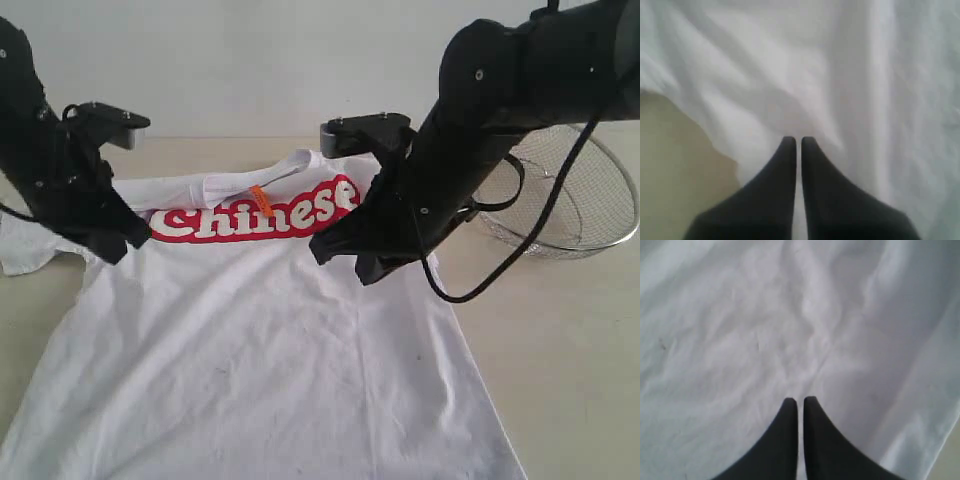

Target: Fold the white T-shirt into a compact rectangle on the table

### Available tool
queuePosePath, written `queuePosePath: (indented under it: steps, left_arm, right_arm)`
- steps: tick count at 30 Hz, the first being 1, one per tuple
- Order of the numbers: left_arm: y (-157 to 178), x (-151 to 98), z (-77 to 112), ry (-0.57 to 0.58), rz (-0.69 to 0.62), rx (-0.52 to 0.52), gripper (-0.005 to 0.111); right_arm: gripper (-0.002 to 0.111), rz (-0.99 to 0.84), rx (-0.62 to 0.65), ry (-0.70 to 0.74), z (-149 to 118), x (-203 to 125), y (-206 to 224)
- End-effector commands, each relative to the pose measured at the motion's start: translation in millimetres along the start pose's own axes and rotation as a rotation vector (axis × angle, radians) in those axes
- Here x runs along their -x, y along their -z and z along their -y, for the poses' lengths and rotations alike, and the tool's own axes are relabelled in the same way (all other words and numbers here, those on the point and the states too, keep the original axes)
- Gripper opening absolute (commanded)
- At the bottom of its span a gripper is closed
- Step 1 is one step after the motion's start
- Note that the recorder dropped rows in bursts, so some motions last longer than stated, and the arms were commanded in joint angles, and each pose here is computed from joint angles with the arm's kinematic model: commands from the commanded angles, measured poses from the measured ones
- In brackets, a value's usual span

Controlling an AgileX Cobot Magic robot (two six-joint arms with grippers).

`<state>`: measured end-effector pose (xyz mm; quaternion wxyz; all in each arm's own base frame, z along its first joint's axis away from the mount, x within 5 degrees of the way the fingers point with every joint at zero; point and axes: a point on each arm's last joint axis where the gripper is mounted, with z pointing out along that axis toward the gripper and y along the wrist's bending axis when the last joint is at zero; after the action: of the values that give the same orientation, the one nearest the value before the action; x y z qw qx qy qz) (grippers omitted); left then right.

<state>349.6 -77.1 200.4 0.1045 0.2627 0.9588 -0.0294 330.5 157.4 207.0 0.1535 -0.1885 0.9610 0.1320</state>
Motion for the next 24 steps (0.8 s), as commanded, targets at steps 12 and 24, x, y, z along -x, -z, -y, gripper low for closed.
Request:
queuePosePath:
  steps: [12,24]
  left_arm:
    - [-15,107,-36.7,-0.391,0.216,0.013,0.057]
    - [-68,113,-61.1,-0.441,0.157,-0.005,0.057]
  right_arm:
    - [0.0,-0.07,0.046,0.007,13,-32,-30]
    - [0.0,-0.069,0.045,0.02,14,-32,-30]
